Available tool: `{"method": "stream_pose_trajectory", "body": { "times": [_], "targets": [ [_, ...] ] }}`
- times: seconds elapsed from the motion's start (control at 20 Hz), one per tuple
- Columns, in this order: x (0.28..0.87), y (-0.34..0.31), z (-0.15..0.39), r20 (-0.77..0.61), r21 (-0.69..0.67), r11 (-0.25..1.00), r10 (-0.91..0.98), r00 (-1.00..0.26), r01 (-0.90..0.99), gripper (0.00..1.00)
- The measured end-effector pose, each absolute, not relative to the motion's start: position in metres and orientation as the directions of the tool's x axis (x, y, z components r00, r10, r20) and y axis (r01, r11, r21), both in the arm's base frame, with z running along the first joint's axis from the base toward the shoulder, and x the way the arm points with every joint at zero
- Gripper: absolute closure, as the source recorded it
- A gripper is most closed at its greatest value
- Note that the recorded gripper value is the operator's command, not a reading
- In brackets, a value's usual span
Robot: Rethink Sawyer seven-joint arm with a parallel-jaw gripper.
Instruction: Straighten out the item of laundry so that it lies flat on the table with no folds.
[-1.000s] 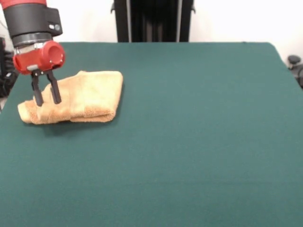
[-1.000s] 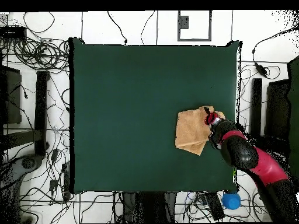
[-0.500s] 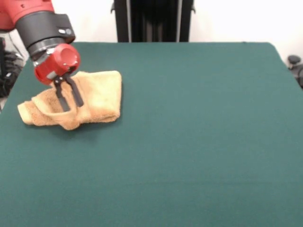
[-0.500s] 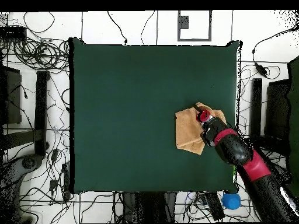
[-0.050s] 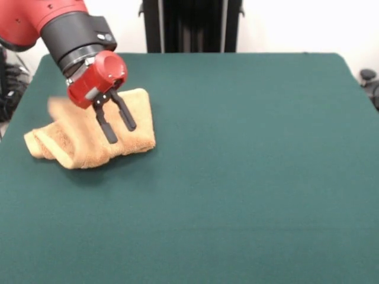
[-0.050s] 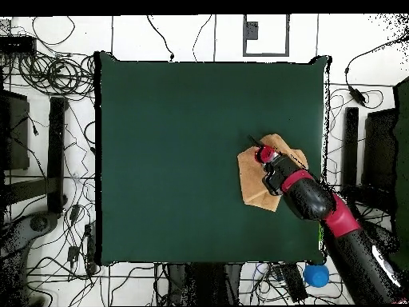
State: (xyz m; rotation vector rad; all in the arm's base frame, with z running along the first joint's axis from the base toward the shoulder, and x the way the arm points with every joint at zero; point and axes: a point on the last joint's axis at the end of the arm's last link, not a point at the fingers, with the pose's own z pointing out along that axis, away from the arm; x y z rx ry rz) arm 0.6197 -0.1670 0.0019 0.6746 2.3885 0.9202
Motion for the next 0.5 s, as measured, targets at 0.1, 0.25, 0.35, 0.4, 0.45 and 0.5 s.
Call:
{"method": "stream_pose_trajectory", "body": {
  "times": [0.1, 0.25, 0.35, 0.4, 0.45, 0.5],
  "targets": [
    [0.621, -0.164, 0.003, -0.269, 0.708, 0.657, 0.589, -0.762, 0.258, 0.00],
    [0.623, -0.160, 0.005, -0.283, 0.701, 0.671, 0.574, -0.769, 0.243, 0.00],
    [0.625, -0.157, 0.008, -0.299, 0.688, 0.688, 0.556, -0.775, 0.228, 0.00],
    [0.627, -0.156, 0.010, -0.308, 0.681, 0.698, 0.547, -0.778, 0.221, 0.00],
    [0.628, -0.155, 0.013, -0.319, 0.672, 0.709, 0.536, -0.782, 0.211, 0.00],
    [0.630, -0.155, 0.015, -0.328, 0.665, 0.718, 0.526, -0.784, 0.204, 0.00]
  ]
}}
